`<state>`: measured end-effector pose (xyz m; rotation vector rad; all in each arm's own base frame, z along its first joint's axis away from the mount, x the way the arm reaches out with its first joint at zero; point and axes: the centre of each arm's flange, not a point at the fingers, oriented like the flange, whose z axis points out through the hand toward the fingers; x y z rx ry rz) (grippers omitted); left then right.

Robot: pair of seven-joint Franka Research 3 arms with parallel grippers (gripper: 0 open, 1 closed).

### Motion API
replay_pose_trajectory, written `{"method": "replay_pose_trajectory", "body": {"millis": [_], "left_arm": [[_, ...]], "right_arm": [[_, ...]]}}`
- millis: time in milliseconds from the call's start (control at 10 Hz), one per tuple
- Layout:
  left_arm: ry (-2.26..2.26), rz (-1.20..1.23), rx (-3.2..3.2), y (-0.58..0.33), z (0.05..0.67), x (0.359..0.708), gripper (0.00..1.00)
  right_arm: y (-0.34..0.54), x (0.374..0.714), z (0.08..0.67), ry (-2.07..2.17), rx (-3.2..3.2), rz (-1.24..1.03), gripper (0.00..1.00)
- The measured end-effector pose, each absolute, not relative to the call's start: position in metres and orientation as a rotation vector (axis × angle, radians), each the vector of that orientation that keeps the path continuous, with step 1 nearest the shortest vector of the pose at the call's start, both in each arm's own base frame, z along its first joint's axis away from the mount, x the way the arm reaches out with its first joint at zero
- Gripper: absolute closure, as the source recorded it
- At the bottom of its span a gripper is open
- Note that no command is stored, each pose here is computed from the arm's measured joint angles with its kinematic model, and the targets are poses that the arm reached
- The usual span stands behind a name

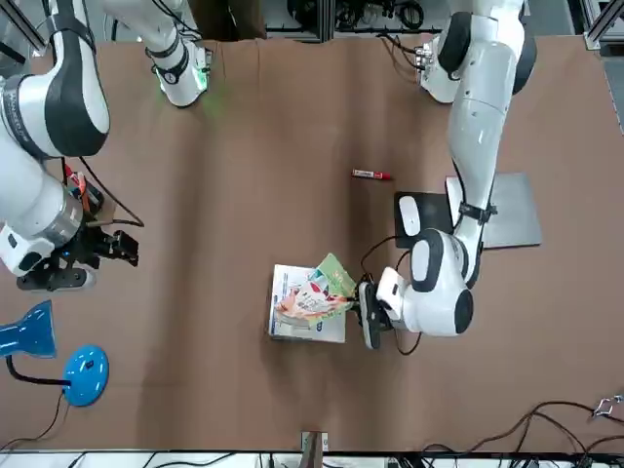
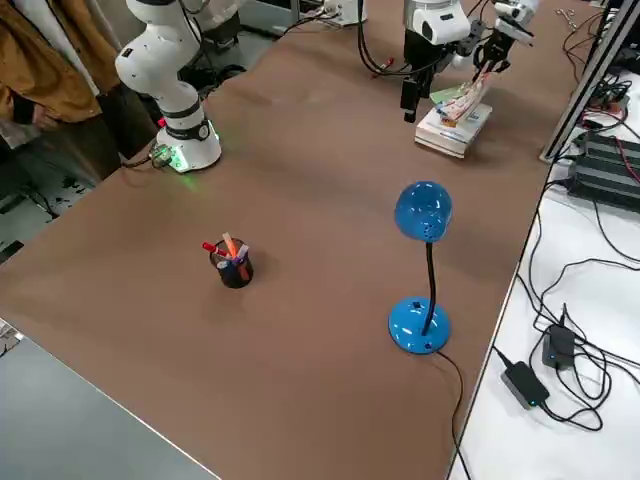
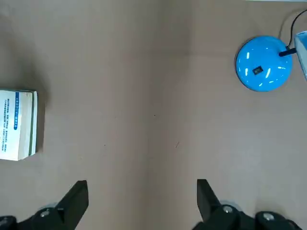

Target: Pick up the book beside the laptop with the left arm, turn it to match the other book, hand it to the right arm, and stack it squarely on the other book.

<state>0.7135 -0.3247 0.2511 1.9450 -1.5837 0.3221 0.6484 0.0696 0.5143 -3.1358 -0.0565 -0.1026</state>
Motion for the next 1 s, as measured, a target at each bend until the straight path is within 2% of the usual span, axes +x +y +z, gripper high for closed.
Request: {"method": "replay_pose_trajectory", "body": {"millis": [400,700,800,900,1000], "left_arm": [[-1.621,0.337,1.926,-0.336,0.252,0.71,0.84],[-1.623,0.341,1.925,-0.337,0.253,0.71,0.78],[-1.624,0.343,1.924,-0.338,0.253,0.709,0.74],[-1.624,0.347,1.922,-0.34,0.254,0.709,0.62],[-1.625,0.353,1.924,-0.341,0.255,0.709,0.44]], "right_arm": [[0.066,0.649,0.514,-0.047,-3.137,-0.103,0.0],[0.065,0.649,0.514,-0.045,-3.137,-0.103,0.0],[0.065,0.649,0.514,-0.044,-3.137,-0.103,0.0],[0.065,0.649,0.514,-0.044,-3.137,-0.103,0.0],[0.065,0.649,0.514,-0.044,-3.137,-0.104,0.0]]}}
